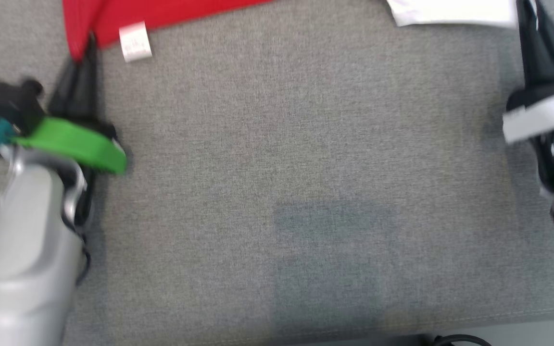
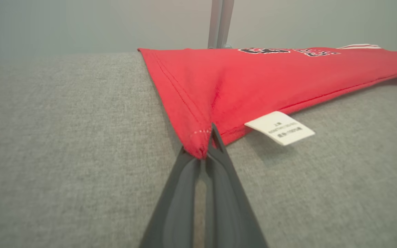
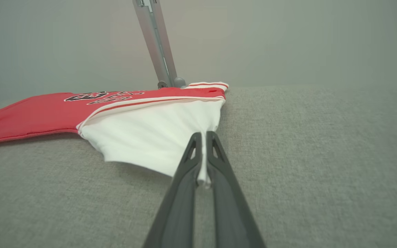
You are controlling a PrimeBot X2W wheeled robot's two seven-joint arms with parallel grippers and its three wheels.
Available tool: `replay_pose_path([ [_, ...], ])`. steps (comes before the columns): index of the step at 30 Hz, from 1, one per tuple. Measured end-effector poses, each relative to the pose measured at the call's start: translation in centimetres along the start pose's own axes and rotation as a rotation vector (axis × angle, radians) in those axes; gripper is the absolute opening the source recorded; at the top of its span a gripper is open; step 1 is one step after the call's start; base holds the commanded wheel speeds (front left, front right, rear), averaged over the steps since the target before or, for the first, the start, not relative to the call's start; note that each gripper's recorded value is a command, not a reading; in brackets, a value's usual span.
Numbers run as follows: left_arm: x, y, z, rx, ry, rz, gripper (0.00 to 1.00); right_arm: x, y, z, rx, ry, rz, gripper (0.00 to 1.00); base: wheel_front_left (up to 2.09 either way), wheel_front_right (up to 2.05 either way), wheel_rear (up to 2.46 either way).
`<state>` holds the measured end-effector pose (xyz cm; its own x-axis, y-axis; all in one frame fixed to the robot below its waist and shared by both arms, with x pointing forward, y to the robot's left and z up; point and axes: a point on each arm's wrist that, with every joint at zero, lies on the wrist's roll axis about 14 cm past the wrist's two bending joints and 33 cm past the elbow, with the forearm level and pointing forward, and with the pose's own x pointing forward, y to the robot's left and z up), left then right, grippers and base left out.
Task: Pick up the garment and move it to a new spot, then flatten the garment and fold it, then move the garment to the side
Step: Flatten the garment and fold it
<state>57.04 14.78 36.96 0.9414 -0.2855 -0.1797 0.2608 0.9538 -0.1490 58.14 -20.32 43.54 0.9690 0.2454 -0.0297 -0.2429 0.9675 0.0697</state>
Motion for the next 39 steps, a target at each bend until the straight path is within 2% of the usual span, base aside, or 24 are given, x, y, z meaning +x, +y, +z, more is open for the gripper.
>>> replay_pose_path([
  [2, -2.2, -0.7, -1.6, -0.021, 0.048, 0.006, 0.0, -2.9, -0.7, -1.2, 0.083, 0.034, -0.069, 0.0, 0.0, 0.0, 0.0],
  [5, -5.2, -0.7, -2.2, -0.09, 0.063, 0.067, 0.0, -7.0, -0.4, -2.6, 0.128, 0.093, -0.112, 0.0, 0.0, 0.0, 0.0],
  [10, -10.8, -1.8, -3.7, -0.163, 0.105, 0.136, 0.0, -13.6, 1.9, -4.8, 0.211, 0.189, -0.15, 0.0, 0.0, 0.0, 0.0],
  [17, -19.1, -2.5, -5.7, -0.212, 0.16, 0.238, 0.0, -22.2, 6.0, -7.9, 0.284, 0.323, -0.169, 0.0, 0.0, 0.0, 0.0],
  [21, -22.9, -3.3, -5.8, -0.205, 0.156, 0.255, 0.0, -25.7, 8.2, -8.7, 0.292, 0.364, -0.145, 0.0, 0.0, 0.0, 0.0],
  [26, -25.1, -4.7, -5.0, -0.172, 0.124, 0.229, 0.0, -28.8, 8.8, -9.0, 0.321, 0.364, -0.176, 0.0, 0.0, 0.0, 0.0],
  [31, -27.2, -4.3, -5.1, -0.176, 0.109, 0.262, 0.0, -30.6, 9.1, -8.8, 0.329, 0.341, -0.186, 0.0, 0.0, 0.0, 0.0],
  [35, -26.9, -4.8, -3.3, -0.174, 0.043, 0.247, 0.0, -29.4, 7.8, -6.1, 0.305, 0.246, -0.183, 0.0, 0.0, 0.0, 0.0],
  [39, -24.4, -5.8, -0.3, -0.168, -0.039, 0.193, 0.0, -25.8, 6.5, -1.7, 0.269, 0.11, -0.17, 0.0, 0.0, 0.0, 0.0],
])
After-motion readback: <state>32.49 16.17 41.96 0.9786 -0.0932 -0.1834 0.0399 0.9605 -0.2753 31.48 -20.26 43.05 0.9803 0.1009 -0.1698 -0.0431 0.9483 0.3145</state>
